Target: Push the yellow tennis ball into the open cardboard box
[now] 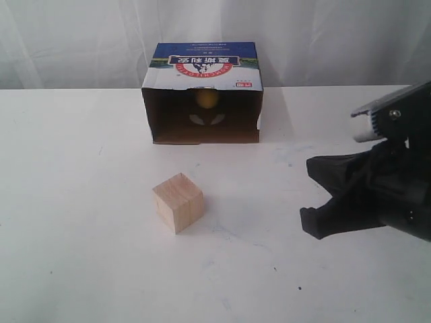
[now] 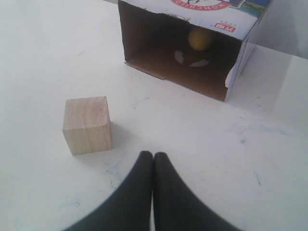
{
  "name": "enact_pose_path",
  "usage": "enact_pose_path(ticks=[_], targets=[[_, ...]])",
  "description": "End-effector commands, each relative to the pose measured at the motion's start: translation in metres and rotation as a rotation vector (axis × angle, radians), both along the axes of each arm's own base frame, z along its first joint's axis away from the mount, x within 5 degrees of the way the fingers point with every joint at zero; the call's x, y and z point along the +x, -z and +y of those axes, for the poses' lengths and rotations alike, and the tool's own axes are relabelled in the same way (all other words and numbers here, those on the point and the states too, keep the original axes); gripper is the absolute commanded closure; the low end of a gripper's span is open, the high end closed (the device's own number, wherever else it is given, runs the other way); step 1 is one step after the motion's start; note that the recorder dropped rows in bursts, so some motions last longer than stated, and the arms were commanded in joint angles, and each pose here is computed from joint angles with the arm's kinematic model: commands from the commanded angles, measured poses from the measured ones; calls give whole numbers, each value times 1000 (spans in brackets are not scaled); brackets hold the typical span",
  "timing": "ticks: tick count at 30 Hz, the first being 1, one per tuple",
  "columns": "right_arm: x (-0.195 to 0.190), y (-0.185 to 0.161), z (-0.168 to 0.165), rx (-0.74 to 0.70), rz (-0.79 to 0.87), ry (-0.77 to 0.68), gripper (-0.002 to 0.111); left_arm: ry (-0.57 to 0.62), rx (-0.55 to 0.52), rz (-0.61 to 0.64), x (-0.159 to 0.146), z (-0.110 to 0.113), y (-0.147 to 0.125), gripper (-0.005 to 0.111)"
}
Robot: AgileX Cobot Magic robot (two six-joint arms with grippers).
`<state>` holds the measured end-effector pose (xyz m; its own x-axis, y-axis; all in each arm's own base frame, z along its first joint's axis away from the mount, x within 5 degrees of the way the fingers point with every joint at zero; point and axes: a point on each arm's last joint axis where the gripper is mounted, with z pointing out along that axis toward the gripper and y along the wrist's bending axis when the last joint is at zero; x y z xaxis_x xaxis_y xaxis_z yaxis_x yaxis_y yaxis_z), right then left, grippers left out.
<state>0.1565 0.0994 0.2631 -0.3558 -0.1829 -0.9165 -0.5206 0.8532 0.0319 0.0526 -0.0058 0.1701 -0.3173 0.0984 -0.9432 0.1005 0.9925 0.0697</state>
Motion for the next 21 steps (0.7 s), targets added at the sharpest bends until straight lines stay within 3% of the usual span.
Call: enact_pose_path(ticks=[1,21], targets=[[-12,2,-7,21,-22,2,108,-6,-11,-3,0,0,1,107],[-66,25,-64,86,-81,205,108,-6,-11,-3,0,0,1,107]])
